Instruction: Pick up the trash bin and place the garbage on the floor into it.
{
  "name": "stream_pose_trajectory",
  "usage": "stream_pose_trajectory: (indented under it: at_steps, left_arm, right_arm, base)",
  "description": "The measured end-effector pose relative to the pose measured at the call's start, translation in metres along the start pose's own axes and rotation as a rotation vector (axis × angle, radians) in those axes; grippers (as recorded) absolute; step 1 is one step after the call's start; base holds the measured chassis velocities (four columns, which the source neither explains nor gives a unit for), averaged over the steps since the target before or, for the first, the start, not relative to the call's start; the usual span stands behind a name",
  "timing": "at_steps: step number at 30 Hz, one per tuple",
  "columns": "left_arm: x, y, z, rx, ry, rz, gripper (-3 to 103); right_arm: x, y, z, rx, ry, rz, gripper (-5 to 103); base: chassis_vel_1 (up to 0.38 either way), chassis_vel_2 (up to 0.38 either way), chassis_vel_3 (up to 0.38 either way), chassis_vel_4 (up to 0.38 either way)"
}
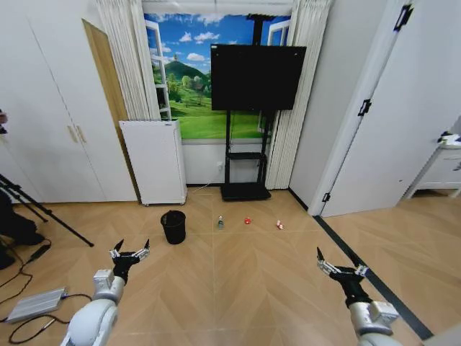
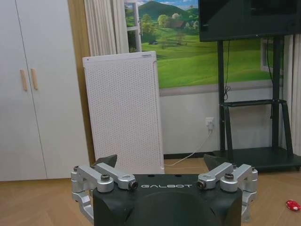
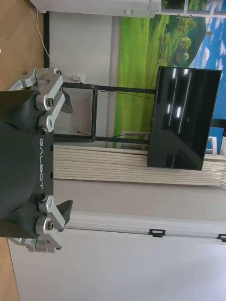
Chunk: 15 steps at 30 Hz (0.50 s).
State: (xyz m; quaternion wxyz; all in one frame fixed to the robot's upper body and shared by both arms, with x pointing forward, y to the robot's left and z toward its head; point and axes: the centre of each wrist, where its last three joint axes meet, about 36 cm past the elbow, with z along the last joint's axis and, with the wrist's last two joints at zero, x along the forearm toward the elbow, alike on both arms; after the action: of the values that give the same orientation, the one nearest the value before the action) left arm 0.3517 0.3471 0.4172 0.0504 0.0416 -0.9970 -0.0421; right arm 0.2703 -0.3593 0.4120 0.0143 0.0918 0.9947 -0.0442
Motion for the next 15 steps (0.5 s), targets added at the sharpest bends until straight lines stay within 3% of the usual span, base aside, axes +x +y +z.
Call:
stream_pose_trajectory:
  at_steps: [15]
  left_arm:
    - [-0.0009,-0.0017,0.0026,0.007,0.005,-0.001,100]
  right_arm:
    - [-0.0015,-0.0004,0.0018,0.010,0.014,-0.006,100]
  base:
    - [0.000,0.000,0.000,0.000]
